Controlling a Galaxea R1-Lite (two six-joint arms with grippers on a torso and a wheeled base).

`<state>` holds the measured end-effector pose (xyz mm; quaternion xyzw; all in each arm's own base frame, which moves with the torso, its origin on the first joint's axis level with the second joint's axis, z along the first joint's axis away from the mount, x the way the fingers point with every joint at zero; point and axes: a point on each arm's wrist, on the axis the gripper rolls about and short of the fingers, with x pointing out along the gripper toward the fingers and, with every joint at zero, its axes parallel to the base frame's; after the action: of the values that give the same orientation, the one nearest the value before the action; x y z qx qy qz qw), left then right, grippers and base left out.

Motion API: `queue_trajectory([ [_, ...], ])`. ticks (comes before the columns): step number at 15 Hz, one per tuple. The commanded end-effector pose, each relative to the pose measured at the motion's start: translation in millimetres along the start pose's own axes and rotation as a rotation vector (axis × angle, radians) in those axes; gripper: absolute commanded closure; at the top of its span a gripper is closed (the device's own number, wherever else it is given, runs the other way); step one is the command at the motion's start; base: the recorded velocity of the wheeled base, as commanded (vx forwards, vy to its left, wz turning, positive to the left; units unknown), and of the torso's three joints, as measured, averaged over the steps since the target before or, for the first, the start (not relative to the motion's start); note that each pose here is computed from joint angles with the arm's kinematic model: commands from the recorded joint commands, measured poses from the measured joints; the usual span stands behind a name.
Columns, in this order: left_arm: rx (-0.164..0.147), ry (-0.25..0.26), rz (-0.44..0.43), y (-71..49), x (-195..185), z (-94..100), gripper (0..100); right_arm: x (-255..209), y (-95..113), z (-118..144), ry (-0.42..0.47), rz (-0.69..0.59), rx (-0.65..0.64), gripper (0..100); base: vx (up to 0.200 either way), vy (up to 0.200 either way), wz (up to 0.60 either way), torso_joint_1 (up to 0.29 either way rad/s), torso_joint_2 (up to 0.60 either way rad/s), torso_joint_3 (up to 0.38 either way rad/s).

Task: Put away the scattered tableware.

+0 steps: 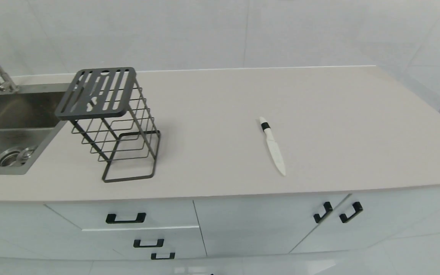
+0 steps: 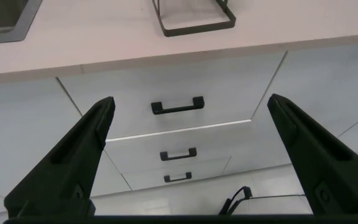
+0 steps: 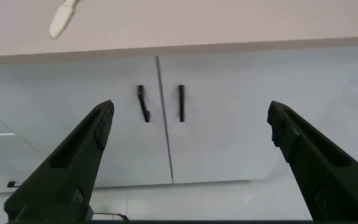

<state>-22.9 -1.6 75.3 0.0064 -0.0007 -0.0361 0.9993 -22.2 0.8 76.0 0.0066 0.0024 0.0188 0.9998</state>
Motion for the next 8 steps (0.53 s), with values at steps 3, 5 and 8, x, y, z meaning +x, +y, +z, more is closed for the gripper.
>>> queue_trajectory([
  [3, 0.001, -0.001, -0.006, -0.1, 0.1, 0.3, 0, 0.0, 0.0, 0.0, 0.0, -0.001, 0.001, 0, 0.2, 0.0, 0.0, 0.007, -0.01, -0.001],
  [5, -0.001, 0.001, -0.008, -0.2, 0.1, 0.1, 0, 0.1, 0.0, 0.0, 0.002, -0.002, 0.001, 0, 0.0, 0.0, 0.0, 0.0, 0.0, 0.0],
  [8, -0.002, 0.001, -0.009, -0.1, 0.1, 0.1, 0, 0.1, 0.0, 0.0, 0.002, -0.001, 0.001, 0, 0.0, 0.0, 0.0, 0.009, -0.02, -0.015],
])
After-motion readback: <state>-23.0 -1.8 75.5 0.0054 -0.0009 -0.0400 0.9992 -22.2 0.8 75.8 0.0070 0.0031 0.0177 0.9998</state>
